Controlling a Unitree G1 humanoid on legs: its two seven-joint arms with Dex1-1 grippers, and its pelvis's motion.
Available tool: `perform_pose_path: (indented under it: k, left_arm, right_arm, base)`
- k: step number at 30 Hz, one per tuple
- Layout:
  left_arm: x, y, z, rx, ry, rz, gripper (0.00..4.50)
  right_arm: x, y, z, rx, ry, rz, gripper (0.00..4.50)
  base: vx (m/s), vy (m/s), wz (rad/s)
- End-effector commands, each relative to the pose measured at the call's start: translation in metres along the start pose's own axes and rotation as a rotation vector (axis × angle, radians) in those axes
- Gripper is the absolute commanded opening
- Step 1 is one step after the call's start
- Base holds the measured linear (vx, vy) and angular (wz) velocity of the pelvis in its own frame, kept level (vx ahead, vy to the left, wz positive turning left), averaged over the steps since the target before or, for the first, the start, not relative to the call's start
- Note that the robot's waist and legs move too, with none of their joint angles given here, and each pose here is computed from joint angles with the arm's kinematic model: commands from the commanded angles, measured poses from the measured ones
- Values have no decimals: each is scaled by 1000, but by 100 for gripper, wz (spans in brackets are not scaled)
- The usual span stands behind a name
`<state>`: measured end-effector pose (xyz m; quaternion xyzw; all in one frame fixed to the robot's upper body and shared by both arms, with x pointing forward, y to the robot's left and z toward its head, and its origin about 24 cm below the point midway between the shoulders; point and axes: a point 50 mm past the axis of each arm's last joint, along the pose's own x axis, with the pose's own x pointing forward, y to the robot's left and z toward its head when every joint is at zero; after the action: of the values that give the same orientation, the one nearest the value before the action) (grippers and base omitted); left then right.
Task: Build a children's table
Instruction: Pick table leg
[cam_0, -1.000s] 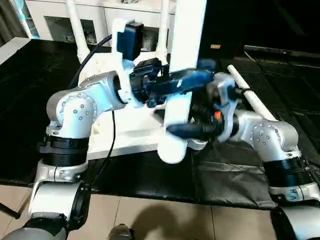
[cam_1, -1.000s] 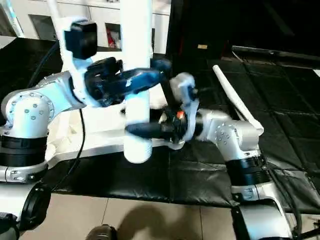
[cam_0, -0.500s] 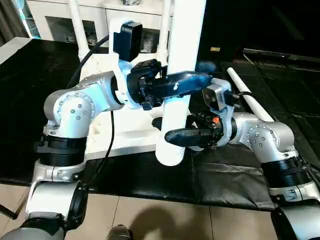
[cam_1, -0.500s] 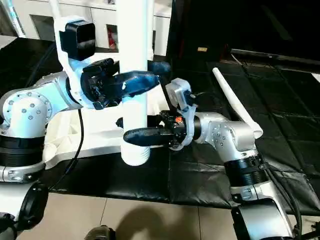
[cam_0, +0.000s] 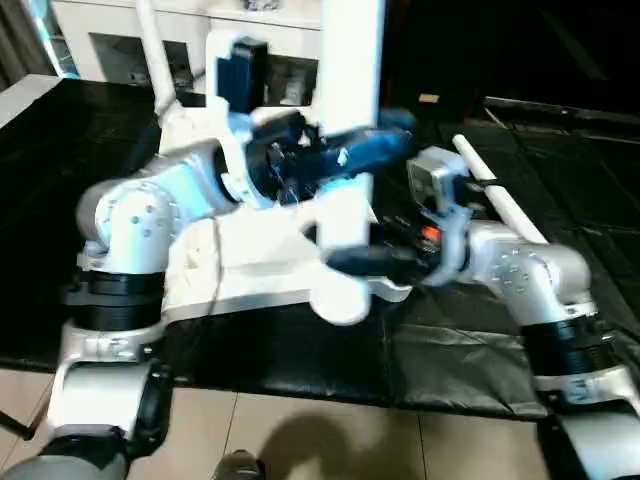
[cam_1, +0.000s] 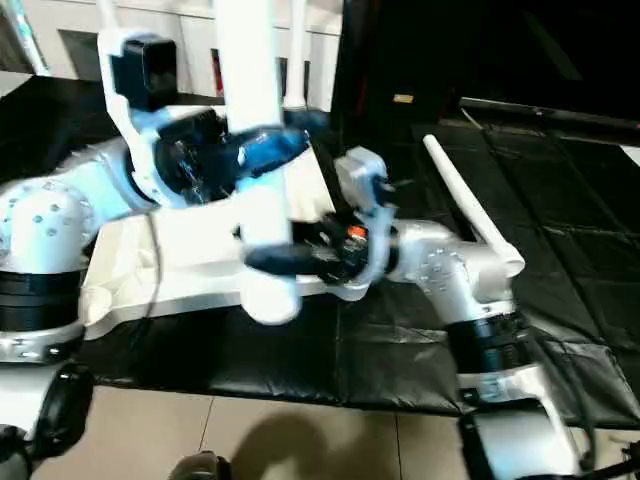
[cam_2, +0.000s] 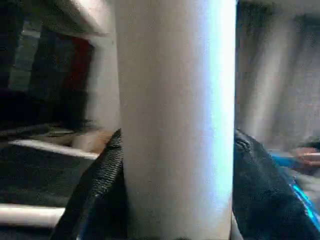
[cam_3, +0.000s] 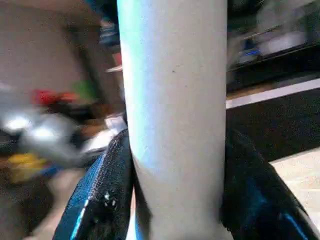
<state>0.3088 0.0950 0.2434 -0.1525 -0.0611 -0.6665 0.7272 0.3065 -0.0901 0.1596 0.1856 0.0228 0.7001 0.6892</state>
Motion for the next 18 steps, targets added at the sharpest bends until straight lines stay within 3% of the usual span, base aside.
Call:
perform_pose_path:
  k: [1,5,10,15,18]
  left_arm:
    - [13,-1,1,83,9,52,265]
    - [14,22,-2,214,37,412,265]
    - [22,34,-13,200,-7,696,265]
    - [33,37,-18,222,-61,810,265]
    - [38,39,-19,233,-58,849,230]
  right_arm:
    - [-9,-18,-2,-21,-11,-243,202]
    - [-7,-33,0,-72,-66,-493,199]
    - [10,-32,-5,-136,-72,-602,194]
    - [23,-36,-4,-172,-133,-748,193]
    - [27,-37,-5,-187,-136,-799,193]
  base:
    - [0,0,0]
    - [0,0,0]
    - [0,0,0]
    - [0,0,0]
    - [0,0,0]
